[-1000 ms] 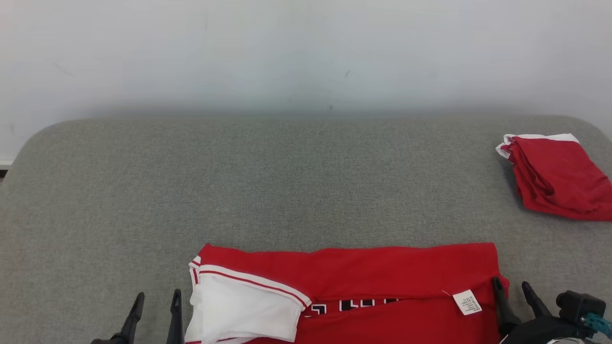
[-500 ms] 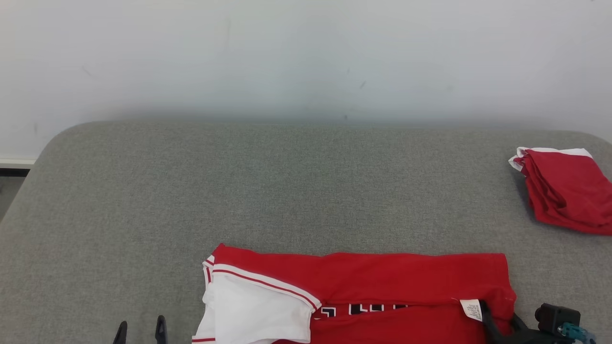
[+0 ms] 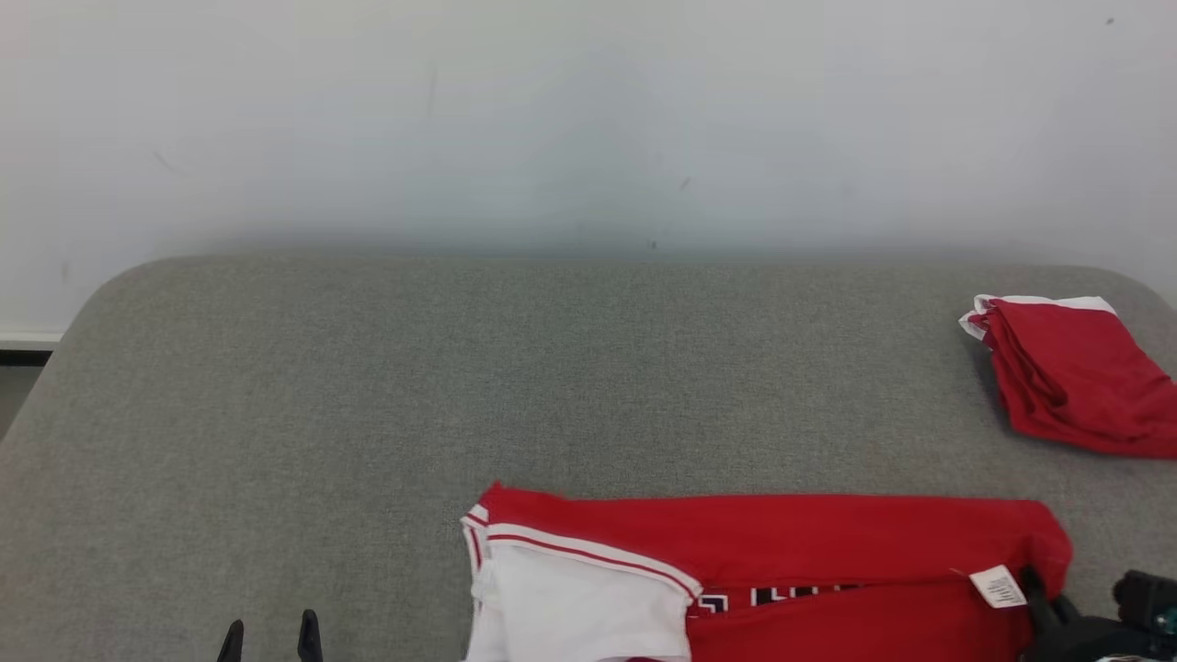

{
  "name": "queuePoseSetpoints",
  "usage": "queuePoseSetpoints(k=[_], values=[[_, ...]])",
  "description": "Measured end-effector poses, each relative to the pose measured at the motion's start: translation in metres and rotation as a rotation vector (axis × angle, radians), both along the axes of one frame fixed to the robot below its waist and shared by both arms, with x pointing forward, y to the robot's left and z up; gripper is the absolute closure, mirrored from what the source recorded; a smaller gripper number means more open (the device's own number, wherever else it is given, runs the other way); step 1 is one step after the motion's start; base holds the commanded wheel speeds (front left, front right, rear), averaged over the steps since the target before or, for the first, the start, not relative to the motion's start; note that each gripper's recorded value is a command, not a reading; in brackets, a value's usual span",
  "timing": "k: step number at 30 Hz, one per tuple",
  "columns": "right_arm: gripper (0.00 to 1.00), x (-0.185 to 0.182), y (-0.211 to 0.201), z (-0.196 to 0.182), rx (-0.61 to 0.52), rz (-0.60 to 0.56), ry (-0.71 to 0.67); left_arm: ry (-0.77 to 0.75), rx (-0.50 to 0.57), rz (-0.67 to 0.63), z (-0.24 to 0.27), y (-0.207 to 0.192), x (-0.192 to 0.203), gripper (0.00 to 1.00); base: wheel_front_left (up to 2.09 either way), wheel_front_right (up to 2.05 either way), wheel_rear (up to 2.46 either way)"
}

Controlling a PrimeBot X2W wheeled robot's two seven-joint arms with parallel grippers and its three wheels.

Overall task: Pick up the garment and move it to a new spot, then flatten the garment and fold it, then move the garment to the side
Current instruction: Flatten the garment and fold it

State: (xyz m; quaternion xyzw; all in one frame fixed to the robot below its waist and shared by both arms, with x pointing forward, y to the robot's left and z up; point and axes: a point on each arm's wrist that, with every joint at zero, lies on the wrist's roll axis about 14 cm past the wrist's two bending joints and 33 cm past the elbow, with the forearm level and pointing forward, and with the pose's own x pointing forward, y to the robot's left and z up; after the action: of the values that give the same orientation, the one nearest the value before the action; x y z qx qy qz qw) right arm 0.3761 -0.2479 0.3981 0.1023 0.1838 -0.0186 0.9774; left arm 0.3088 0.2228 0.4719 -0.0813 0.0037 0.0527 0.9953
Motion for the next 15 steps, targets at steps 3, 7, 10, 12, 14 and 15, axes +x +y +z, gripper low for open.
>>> queuePoseSetpoints(k=[3,7,10,12,14,15], values=[[1.0,0.002,-0.021,0.01,-0.028,-0.035,-0.025,-0.003,-0.008,-0.008,0.0,-0.003,0.001,0.0,0.0,0.0,0.0],[1.0,0.008,-0.012,0.022,-0.042,0.01,-0.061,0.004,-0.022,-0.006,-0.002,-0.004,0.001,0.0,0.0,0.0,0.0],[1.0,0.014,0.002,0.038,-0.022,0.048,-0.113,0.016,-0.029,-0.011,-0.006,-0.006,0.0,0.0,0.0,0.0,0.0],[1.0,0.017,0.025,0.048,0.023,0.093,-0.143,0.025,-0.03,-0.012,-0.009,-0.007,-0.002,0.0,0.0,0.0,0.0],[1.0,0.016,0.05,0.057,0.085,0.137,-0.162,0.024,-0.03,-0.012,-0.009,-0.006,-0.002,0.0,0.0,0.0,0.0],[1.0,0.015,0.064,0.062,0.127,0.158,-0.17,0.025,-0.03,-0.011,-0.009,-0.006,-0.002,0.0,0.0,0.0,0.0]])
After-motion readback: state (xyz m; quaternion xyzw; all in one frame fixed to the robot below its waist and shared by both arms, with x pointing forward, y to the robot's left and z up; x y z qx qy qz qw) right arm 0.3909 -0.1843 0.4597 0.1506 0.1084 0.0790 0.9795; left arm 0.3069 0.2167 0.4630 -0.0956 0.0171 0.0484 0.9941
